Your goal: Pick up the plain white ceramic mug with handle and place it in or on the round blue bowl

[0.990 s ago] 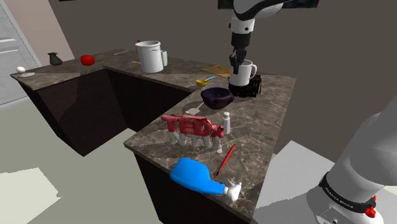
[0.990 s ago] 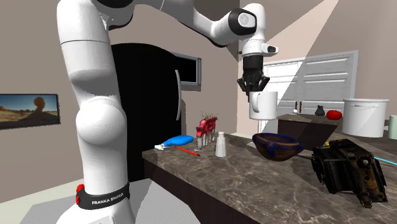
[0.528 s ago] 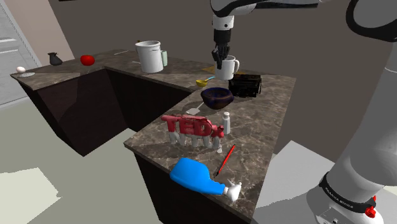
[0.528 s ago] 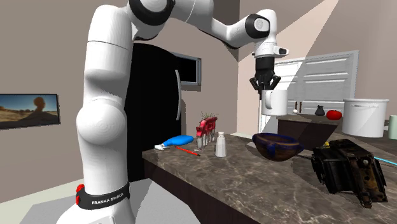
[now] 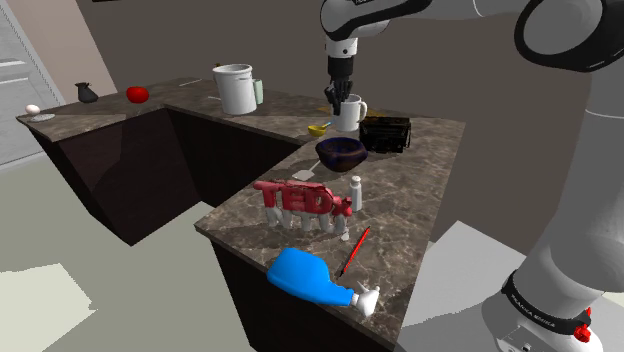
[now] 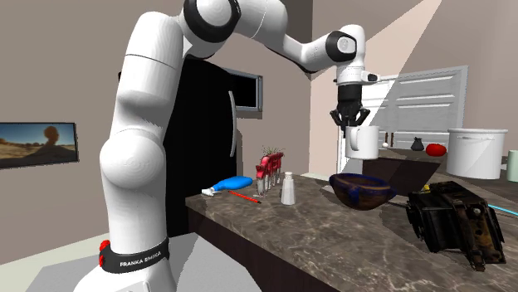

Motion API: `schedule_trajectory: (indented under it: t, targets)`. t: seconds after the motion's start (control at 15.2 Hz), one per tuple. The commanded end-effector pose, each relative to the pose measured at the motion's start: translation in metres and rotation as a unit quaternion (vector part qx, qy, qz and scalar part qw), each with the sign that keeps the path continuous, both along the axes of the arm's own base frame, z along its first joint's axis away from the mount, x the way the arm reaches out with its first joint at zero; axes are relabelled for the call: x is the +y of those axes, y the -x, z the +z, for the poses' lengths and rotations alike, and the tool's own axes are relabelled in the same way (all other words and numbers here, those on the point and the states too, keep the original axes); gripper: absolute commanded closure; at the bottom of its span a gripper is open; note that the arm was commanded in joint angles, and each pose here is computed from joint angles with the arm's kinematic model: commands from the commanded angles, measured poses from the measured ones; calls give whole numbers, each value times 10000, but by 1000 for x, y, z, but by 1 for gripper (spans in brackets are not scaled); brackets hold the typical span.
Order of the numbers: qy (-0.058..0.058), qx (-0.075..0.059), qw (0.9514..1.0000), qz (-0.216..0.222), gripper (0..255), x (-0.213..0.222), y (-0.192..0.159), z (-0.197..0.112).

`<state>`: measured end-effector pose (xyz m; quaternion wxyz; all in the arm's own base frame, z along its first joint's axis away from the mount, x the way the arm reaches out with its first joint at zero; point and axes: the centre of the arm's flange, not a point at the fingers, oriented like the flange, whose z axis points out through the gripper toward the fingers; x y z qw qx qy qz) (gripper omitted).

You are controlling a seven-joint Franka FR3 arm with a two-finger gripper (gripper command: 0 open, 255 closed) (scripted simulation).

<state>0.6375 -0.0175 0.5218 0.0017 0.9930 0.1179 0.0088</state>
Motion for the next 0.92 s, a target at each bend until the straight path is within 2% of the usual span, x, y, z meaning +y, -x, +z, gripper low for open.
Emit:
schedule_trajectory:
  t: [0.0, 0.66, 0.86]
  targets:
    - [0, -5, 10000, -1, 255, 0, -1, -11]
    - [0, -5, 10000, -1, 255, 0, -1, -64]
    - [0, -5, 10000, -1, 255, 0, -1, -67]
